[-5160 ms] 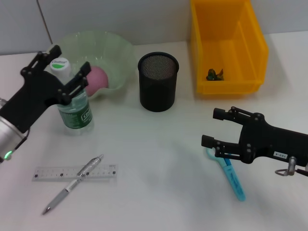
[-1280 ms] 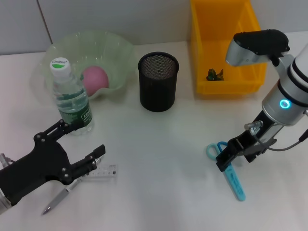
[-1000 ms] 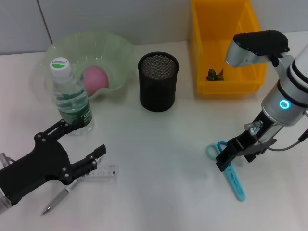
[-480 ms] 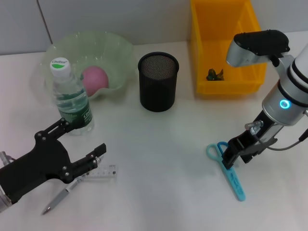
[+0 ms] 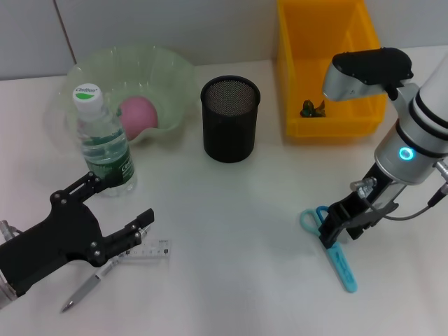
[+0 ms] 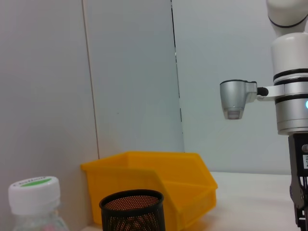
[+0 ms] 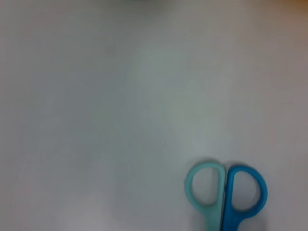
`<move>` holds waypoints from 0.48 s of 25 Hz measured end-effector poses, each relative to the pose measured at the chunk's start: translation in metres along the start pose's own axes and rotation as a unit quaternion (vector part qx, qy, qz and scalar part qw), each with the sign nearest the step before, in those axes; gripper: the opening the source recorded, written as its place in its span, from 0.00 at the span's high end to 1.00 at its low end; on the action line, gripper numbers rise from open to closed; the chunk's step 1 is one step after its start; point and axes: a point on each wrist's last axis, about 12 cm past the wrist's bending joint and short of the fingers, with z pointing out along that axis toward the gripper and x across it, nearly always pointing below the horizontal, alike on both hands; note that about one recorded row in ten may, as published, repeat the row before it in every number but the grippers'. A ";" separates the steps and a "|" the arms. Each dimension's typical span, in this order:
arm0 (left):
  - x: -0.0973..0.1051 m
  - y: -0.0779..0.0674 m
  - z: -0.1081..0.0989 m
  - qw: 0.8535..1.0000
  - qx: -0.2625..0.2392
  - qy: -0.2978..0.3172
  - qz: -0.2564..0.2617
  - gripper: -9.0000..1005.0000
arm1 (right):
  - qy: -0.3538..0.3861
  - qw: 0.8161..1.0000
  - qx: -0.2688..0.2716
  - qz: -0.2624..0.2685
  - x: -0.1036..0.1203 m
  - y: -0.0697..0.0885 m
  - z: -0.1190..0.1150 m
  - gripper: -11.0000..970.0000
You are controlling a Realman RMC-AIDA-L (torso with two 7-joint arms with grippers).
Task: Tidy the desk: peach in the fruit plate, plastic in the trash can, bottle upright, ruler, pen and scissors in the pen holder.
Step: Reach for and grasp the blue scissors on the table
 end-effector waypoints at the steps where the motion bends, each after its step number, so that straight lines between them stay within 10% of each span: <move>1: 0.000 0.000 0.000 1.000 0.000 0.000 0.000 0.22 | 0.001 1.000 0.001 -0.001 0.000 0.000 0.001 0.45; 12: 0.001 -0.001 -0.002 1.000 -0.002 0.001 -0.002 0.22 | 0.007 1.000 0.007 -0.006 -0.003 0.002 0.005 0.45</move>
